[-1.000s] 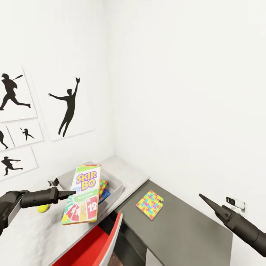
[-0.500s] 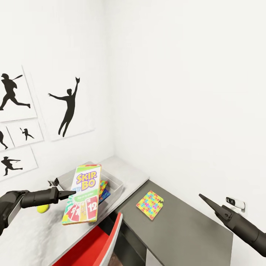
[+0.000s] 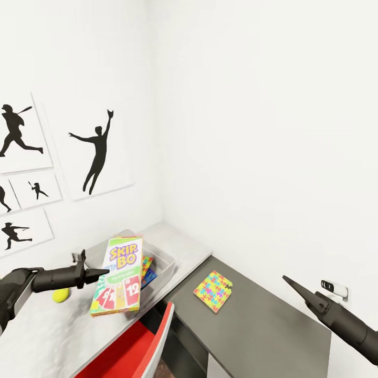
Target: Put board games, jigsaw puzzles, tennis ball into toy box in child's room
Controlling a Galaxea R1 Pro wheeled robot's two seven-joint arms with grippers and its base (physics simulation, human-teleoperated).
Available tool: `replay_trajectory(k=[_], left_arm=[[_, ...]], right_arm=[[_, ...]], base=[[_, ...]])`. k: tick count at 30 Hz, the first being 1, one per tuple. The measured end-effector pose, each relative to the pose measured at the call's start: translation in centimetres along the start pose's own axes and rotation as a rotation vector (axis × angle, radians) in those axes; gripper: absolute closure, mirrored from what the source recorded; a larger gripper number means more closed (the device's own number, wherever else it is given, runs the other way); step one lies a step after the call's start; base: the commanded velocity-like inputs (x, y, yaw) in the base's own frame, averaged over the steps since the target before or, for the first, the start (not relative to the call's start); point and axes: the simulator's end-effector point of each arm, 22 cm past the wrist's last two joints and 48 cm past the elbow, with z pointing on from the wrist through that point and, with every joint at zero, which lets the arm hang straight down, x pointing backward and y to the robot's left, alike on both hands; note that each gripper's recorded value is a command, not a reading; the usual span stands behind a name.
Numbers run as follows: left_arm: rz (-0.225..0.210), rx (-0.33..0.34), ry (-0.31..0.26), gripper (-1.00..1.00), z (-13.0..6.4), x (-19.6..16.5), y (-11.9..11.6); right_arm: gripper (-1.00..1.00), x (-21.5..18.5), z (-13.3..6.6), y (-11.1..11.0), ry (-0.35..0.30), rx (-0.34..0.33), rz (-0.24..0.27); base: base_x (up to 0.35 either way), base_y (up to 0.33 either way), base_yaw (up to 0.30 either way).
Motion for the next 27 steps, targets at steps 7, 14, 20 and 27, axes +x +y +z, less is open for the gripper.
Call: replay_trajectory(k=[7, 14, 20, 27], left_arm=[[0.011, -0.141, -0.078, 1.00, 0.8, -4.2, 1.3], [-0.021, -0.287, -0.152, 1.00, 1.2, -6.2, 4.0], [0.004, -0.384, -0.172, 1.00, 2.6, -8.6, 4.2], [-0.018, -0.469, -0.219, 1.00, 3.2, -10.0, 5.3]], right_arm=[[-1.00, 0.0, 0.0, 0.1, 0.000, -0.004, 0.000], [-1.00, 0.0, 0.0, 0.1, -0.001, -0.005, 0.001], [-1.00, -0.1, 0.0, 0.1, -0.001, -0.005, 0.000], [-1.00, 0.0, 0.0, 0.1, -0.001, -0.004, 0.001]], base=[[0.000, 0.000, 0.000], [0.000, 0.000, 0.000], [0.000, 0.000, 0.000], [0.000, 0.000, 0.000]])
